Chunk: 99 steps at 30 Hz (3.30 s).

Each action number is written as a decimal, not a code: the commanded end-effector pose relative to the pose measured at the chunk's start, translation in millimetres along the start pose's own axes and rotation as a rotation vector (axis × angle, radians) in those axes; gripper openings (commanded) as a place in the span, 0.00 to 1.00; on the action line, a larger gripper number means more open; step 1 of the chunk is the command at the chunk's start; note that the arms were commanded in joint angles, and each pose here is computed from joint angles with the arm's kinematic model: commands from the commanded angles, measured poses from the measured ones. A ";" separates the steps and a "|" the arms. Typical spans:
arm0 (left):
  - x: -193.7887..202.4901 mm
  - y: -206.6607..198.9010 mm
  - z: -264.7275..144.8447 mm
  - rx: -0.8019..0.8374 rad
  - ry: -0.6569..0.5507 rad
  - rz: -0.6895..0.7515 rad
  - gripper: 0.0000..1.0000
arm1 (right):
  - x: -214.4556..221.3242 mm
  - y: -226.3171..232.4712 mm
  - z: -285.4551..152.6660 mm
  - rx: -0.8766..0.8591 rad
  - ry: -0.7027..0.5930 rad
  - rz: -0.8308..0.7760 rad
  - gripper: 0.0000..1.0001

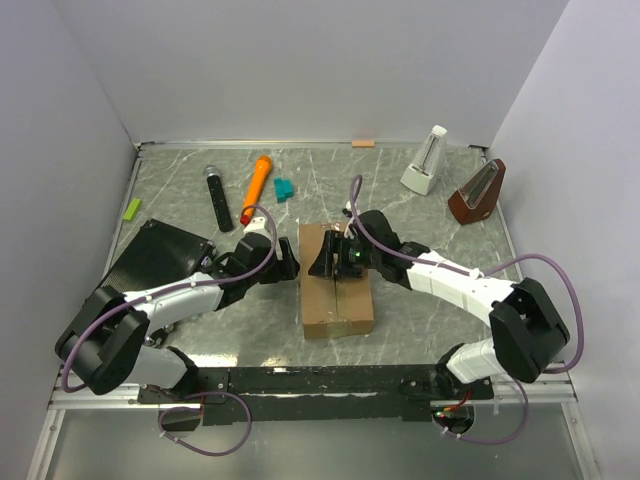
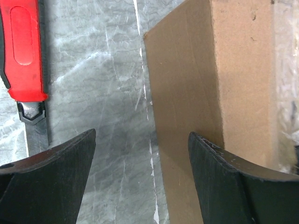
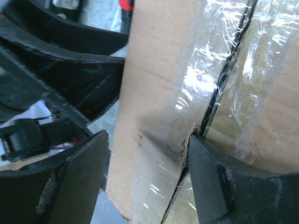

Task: Unpack the express box
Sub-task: Open the express box at the center of the board.

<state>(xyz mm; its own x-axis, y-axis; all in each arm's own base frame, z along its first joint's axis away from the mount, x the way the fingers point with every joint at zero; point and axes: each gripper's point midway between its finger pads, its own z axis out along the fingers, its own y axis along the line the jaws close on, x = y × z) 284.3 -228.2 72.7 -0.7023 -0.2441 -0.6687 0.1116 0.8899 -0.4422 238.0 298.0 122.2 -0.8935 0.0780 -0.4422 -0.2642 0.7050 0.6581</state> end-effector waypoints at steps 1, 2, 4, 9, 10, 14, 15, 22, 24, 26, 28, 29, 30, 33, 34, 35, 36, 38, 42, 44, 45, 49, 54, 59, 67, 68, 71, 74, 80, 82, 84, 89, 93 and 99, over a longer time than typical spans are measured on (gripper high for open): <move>-10.7 -16.5 -1.0 0.060 -0.036 -0.030 0.84 | -2.5 30.6 -15.2 -0.119 -0.018 0.024 0.71; -11.0 -15.4 -0.5 0.055 -0.038 -0.030 0.84 | -4.3 35.0 -19.1 -0.129 -0.026 0.018 0.70; -11.1 -14.9 0.3 0.050 -0.036 -0.031 0.84 | -9.6 41.4 -25.8 -0.138 -0.044 0.010 0.65; -13.3 -16.6 0.6 0.051 -0.040 -0.026 0.84 | -16.8 55.4 -35.9 -0.168 -0.060 -0.011 0.54; -14.3 -16.7 0.6 0.050 -0.041 -0.027 0.84 | -17.4 57.2 -36.5 -0.174 -0.060 -0.015 0.50; -15.2 -18.5 1.2 0.050 -0.037 -0.021 0.84 | -17.8 63.4 -38.0 -0.204 -0.056 -0.021 0.33; -15.0 -18.0 1.5 0.048 -0.034 -0.021 0.84 | -18.2 66.1 -38.9 -0.220 -0.057 -0.021 0.31; -16.0 -16.8 0.5 0.041 -0.036 -0.013 0.84 | -19.8 79.4 -44.3 -0.330 -0.057 -0.018 0.26; -18.7 -15.8 -2.3 0.033 -0.048 -0.013 0.84 | -21.2 77.3 -45.2 -0.345 -0.060 -0.015 0.22; -23.7 -12.3 -6.4 0.015 -0.069 -0.013 0.86 | -21.5 72.2 -44.6 -0.337 -0.060 -0.010 0.18; -33.2 -9.9 -14.2 -0.003 -0.105 -0.009 0.89 | -23.8 67.0 -44.2 -0.317 -0.067 -0.014 0.16; -38.2 -9.0 -17.9 -0.012 -0.121 -0.004 0.91 | -25.6 64.5 -44.0 -0.303 -0.072 -0.016 0.15; -43.7 -9.5 -22.5 -0.013 -0.141 0.002 0.92 | -25.4 61.7 -43.9 -0.291 -0.072 -0.015 0.15; -59.2 -19.2 -40.2 0.036 -0.200 0.019 0.95 | -25.1 54.3 -40.9 -0.261 -0.071 -0.017 0.13; -63.8 -25.1 -46.9 0.072 -0.217 0.024 0.95 | -24.7 51.2 -39.5 -0.253 -0.071 -0.012 0.13; -68.2 -32.6 -55.0 0.117 -0.236 0.035 0.96 | -24.4 48.7 -38.7 -0.249 -0.073 -0.008 0.12; -71.2 -42.4 -63.5 0.177 -0.251 0.057 0.96 | -23.8 45.7 -37.2 -0.241 -0.070 -0.001 0.12; -71.0 -60.0 -77.1 0.265 -0.258 0.100 0.97 | -22.5 43.5 -35.0 -0.239 -0.065 0.011 0.11; -55.6 -85.0 -87.5 0.276 -0.231 0.219 0.97 | -21.7 44.1 -30.8 -0.251 -0.055 0.031 0.09; -49.4 -86.9 -85.0 0.249 -0.209 0.239 0.97 | -22.2 43.6 -28.5 -0.248 -0.051 0.049 0.08; -42.4 -82.9 -83.3 0.228 -0.187 0.251 0.96 | -22.5 43.8 -27.7 -0.249 -0.050 0.052 0.07; -35.7 -79.6 -87.3 0.228 -0.204 0.261 0.97 | -23.0 39.1 -23.2 -0.222 -0.041 0.091 0.07; -36.0 -84.7 -92.8 0.198 -0.237 0.350 0.98 | -25.2 34.0 -16.9 -0.182 -0.032 0.149 0.06; -28.6 -83.8 -89.7 0.098 -0.234 0.475 0.98 | -27.8 29.7 -15.5 -0.144 -0.035 0.186 0.08; -6.9 -91.7 -85.2 0.054 -0.207 0.572 0.98 | -32.3 30.2 -14.7 -0.124 -0.039 0.201 0.10; -5.9 -92.9 -85.4 0.048 -0.208 0.583 0.98 | -32.4 30.0 -14.0 -0.123 -0.038 0.201 0.10; -0.9 -90.7 -81.6 0.000 -0.197 0.628 0.97 | -31.5 28.7 -12.9 -0.119 -0.034 0.204 0.10; 1.2 -84.2 -77.0 -0.063 -0.194 0.662 0.95 | -31.2 28.1 -12.8 -0.116 -0.033 0.205 0.10; 1.3 -71.3 -70.3 -0.156 -0.201 0.671 0.82 | -28.1 21.9 -11.6 -0.098 -0.027 0.206 0.10; 2.1 -67.5 -69.2 -0.174 -0.202 0.669 0.77 | -26.6 20.3 -11.6 -0.093 -0.024 0.202 0.10; 2.3 -62.7 -68.5 -0.200 -0.202 0.670 0.72 | -26.6 19.4 -12.9 -0.091 -0.025 0.200 0.10; 4.9 -61.7 -67.4 -0.202 -0.187 0.682 0.63 | -24.8 15.4 -12.7 -0.079 -0.021 0.195 0.10; 7.7 -62.9 -65.1 -0.197 -0.175 0.697 0.54 | -24.7 16.4 -14.1 -0.087 -0.020 0.186 0.20; 13.3 -60.4 -59.1 -0.213 -0.156 0.716 0.47 | -26.9 16.7 -24.0 -0.068 -0.035 0.145 0.48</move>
<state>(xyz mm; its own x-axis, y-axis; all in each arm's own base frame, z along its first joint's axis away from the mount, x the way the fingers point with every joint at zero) 222.0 -264.3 122.7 -0.4068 0.3582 -0.8404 0.3729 0.9049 0.2052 242.2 292.7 132.1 -0.9353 0.1986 -0.2927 -0.0991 0.6471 0.7559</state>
